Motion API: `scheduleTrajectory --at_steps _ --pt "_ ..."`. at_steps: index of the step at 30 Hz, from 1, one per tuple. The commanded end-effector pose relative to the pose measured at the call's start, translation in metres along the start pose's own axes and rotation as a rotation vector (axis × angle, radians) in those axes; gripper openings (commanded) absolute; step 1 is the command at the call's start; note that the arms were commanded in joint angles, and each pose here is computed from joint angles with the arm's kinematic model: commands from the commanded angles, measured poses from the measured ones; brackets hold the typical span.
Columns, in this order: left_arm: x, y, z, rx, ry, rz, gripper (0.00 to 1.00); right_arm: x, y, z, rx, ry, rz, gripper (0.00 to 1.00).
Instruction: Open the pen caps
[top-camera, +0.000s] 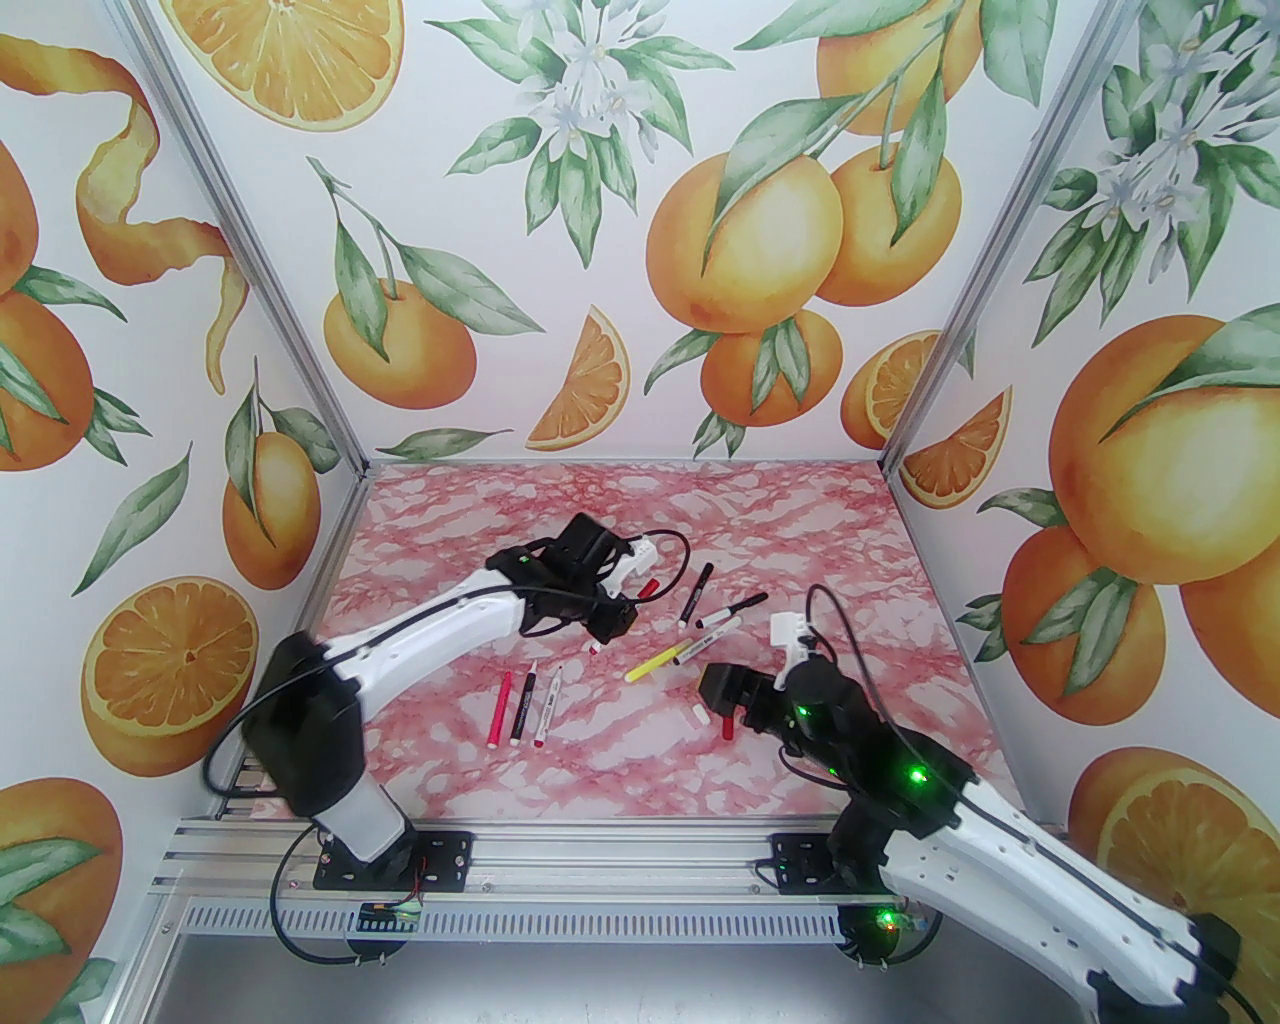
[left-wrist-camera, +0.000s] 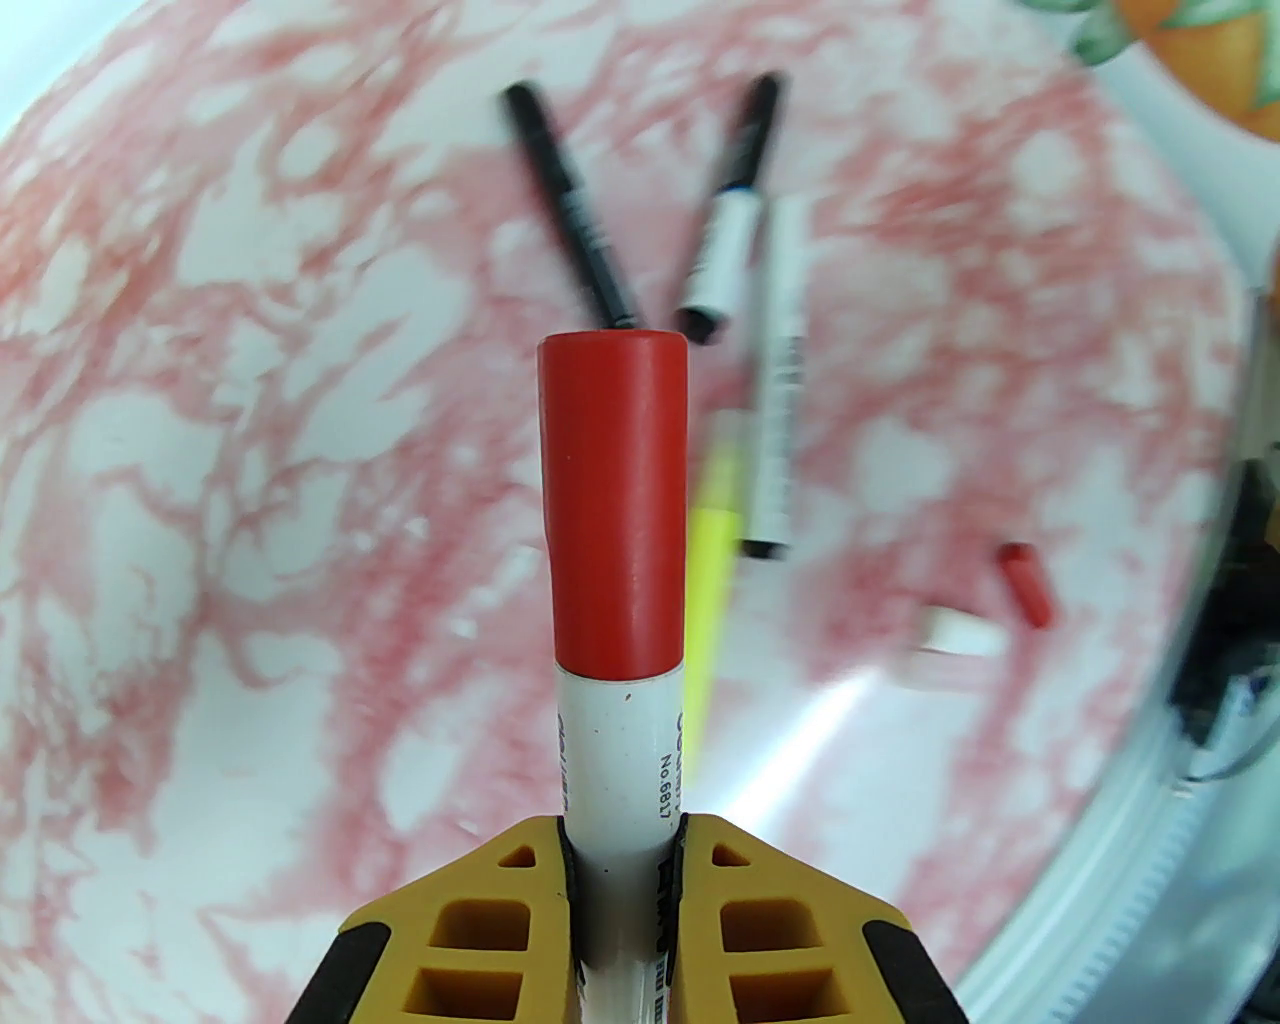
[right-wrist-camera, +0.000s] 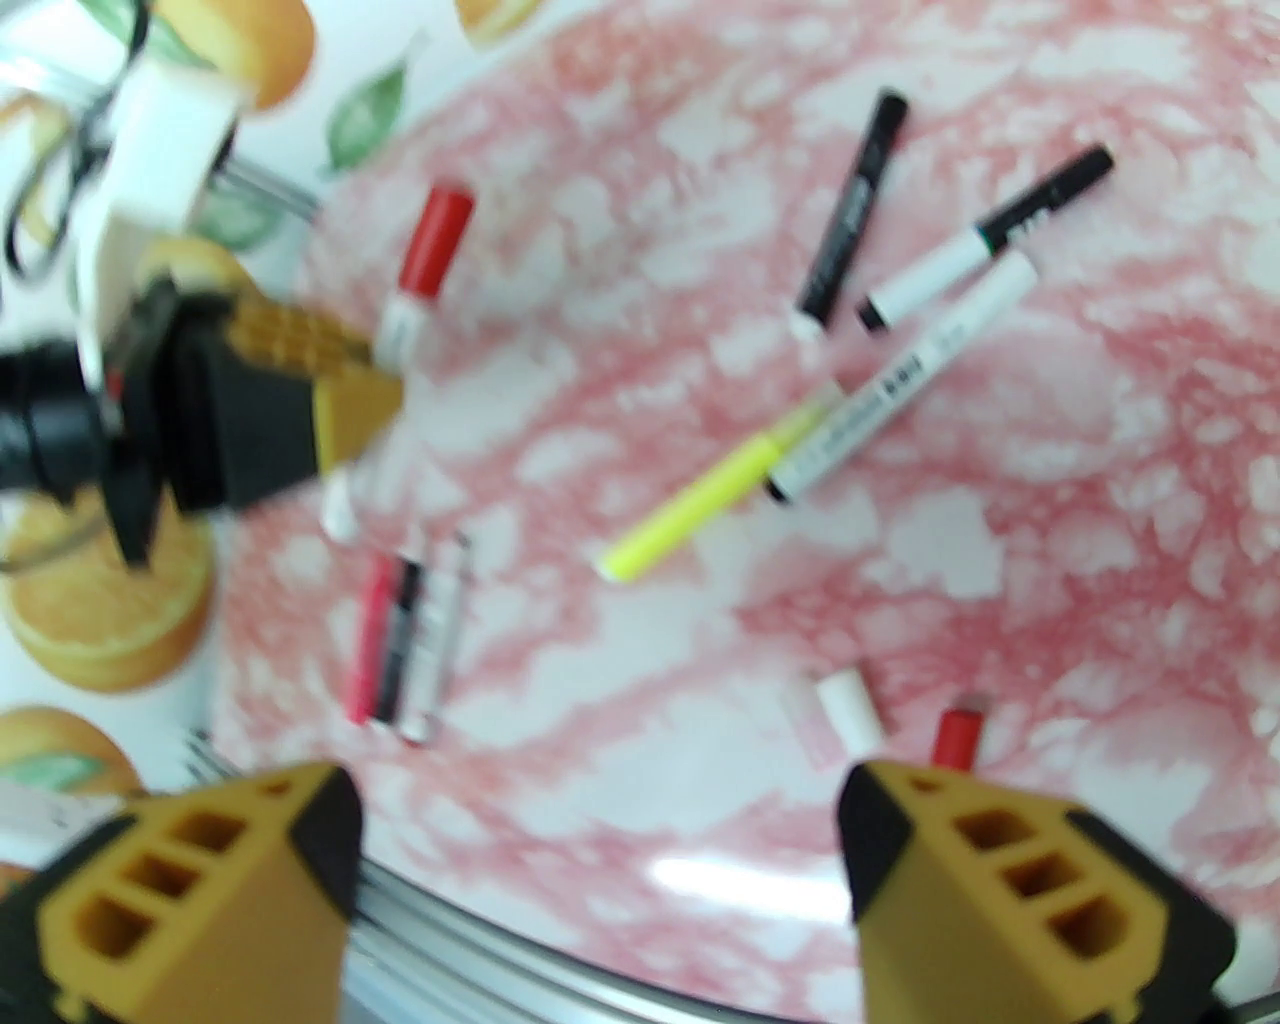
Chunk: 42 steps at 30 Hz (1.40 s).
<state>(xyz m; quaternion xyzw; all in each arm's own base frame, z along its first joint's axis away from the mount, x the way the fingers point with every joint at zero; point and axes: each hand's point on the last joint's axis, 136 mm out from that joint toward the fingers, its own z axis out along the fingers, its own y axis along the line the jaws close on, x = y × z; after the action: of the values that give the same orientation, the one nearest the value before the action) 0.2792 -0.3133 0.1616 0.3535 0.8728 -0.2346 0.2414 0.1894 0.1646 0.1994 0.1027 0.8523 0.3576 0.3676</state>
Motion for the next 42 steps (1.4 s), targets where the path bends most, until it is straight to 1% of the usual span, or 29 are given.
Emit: scheduleTrajectory --at_steps 1,3,6,10,14,18,24,32,35,42 --pt "-0.003 -0.035 -0.011 0.199 -0.083 -0.072 0.15 -0.020 0.017 -0.012 -0.044 -0.067 0.068 0.77" --pt "-0.002 -0.045 -0.017 0.257 -0.123 -0.102 0.15 -0.022 0.030 -0.012 -0.090 -0.060 0.047 0.76" --pt "0.000 -0.054 -0.026 0.307 -0.181 -0.127 0.15 -0.024 0.049 -0.008 -0.154 -0.043 0.027 0.75" --pt "0.000 -0.070 -0.038 0.385 -0.257 -0.144 0.14 -0.025 0.062 0.002 -0.169 -0.025 0.007 0.71" --pt "0.005 -0.085 -0.043 0.433 -0.286 -0.135 0.14 -0.026 0.073 0.014 -0.186 -0.009 0.004 0.64" --pt "0.013 -0.096 -0.044 0.458 -0.292 -0.135 0.13 -0.028 0.080 0.022 -0.183 0.000 0.017 0.58" --pt "0.017 -0.108 -0.046 0.483 -0.298 -0.123 0.13 -0.027 0.087 0.031 -0.194 0.013 0.021 0.53" --pt "0.013 -0.118 -0.056 0.533 -0.323 -0.115 0.13 -0.024 0.089 0.040 -0.188 0.020 0.025 0.49" --pt "0.014 -0.119 -0.056 0.540 -0.318 -0.114 0.13 -0.024 0.090 0.041 -0.194 0.018 0.026 0.43" --pt "0.019 -0.127 -0.046 0.556 -0.283 -0.105 0.14 -0.024 0.093 0.045 -0.202 0.017 0.027 0.40"
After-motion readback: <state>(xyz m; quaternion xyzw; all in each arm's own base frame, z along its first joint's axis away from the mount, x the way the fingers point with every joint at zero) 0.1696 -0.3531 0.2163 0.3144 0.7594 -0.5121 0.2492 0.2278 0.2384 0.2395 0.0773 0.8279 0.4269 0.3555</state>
